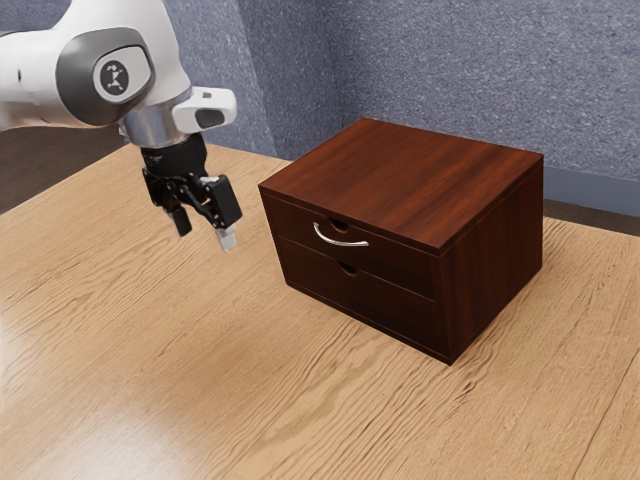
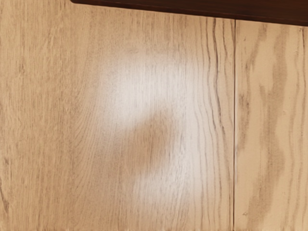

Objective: Pull the drawer handle with one arm to open the drawer

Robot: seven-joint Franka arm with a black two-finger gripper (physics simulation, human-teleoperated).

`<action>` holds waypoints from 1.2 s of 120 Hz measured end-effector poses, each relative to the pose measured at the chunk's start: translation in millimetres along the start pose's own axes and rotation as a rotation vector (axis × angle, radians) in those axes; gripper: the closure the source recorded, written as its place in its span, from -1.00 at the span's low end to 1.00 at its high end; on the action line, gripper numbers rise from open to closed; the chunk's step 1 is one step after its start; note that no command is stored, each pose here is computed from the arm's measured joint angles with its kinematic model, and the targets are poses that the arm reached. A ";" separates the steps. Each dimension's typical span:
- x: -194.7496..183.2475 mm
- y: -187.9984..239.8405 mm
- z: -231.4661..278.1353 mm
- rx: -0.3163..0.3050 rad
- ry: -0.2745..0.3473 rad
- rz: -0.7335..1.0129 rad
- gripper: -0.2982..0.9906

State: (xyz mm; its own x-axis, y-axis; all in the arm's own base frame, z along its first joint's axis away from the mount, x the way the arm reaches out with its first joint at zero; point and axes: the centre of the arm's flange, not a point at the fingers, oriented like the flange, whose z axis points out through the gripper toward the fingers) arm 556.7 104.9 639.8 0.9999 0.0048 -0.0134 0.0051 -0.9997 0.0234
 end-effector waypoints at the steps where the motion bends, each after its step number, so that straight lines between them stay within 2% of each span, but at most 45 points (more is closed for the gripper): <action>1: -0.1 -0.7 0.0 0.000 0.000 0.000 -0.54; 24: -1.3 -5.3 -1.6 -0.001 0.002 0.011 -0.54; 30: -8.2 -1.2 -24.9 0.000 0.041 0.008 -0.54; 38: -30.3 7.6 -77.1 -0.001 0.127 -0.031 -0.54; 48: -40.3 14.8 -94.5 -0.035 0.148 -0.139 -0.54; 83: -17.3 21.6 -69.7 -0.074 0.104 -0.657 -0.54; 98: -13.6 36.0 -67.1 -0.073 0.105 -0.798 -0.54; 112: -31.5 63.7 -24.4 -0.102 0.093 -0.866 -0.54; 127: -45.6 74.1 8.6 -0.172 0.160 -0.958 -0.54; 144: -44.1 64.6 9.9 -0.240 0.245 -1.084 -0.54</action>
State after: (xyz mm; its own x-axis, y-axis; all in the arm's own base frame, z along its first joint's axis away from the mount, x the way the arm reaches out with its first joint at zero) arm 512.7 39.9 632.0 0.4426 0.8952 0.0522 0.8449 -0.4358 0.3102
